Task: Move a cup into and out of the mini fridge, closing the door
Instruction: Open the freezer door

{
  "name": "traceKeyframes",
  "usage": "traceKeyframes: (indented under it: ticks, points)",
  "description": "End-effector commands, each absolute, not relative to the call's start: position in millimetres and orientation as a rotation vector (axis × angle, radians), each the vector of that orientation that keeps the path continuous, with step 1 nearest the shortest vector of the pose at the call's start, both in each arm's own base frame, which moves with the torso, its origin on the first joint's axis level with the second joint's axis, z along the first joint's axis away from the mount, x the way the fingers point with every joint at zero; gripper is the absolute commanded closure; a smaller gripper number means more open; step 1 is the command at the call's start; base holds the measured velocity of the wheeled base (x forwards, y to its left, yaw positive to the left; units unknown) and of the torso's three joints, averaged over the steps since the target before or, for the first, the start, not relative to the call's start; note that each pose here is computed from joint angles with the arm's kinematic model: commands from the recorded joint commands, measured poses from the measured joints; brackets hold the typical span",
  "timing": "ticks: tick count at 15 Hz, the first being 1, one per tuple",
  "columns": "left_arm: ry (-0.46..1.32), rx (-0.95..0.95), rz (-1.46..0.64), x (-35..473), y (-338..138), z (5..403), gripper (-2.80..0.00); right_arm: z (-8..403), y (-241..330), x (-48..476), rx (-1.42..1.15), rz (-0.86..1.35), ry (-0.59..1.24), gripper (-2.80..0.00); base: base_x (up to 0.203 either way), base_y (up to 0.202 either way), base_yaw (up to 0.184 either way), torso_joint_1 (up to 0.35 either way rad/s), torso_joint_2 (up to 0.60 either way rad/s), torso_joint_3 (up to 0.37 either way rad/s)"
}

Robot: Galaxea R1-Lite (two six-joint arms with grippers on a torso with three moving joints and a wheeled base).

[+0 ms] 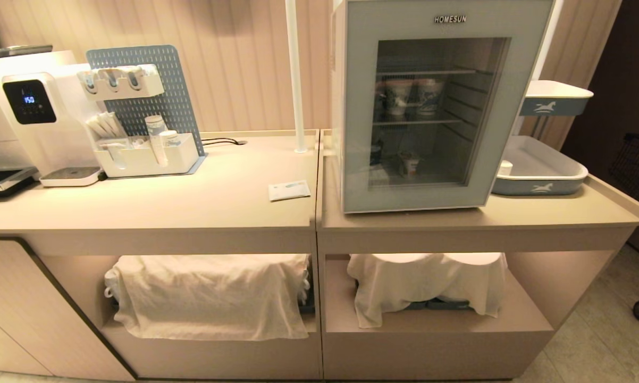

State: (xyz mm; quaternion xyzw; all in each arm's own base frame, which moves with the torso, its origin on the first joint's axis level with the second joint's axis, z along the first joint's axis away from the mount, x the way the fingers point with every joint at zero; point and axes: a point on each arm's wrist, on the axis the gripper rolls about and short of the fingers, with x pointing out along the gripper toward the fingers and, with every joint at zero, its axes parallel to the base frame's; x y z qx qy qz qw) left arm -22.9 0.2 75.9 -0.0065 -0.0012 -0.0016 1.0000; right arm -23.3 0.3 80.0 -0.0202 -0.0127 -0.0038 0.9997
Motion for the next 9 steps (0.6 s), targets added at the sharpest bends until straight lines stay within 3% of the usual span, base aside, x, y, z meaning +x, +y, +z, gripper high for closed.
traceKeyframes:
  ticks: [1, 9]
  points:
    - [-0.003, -0.014, -0.003, -22.9, 0.2, 76.0, 0.00, 75.6, 0.3, -22.2, -0.040, -0.007, -0.018, 0.00, 0.000, 0.000, 0.000, 0.000, 0.00, 0.000]
    - [-0.002, -0.014, -0.003, -22.9, 0.2, 76.0, 0.00, 75.5, 0.3, -22.3, -0.025, -0.009, -0.011, 0.00, 0.000, 0.000, 0.000, 0.000, 0.00, 0.000]
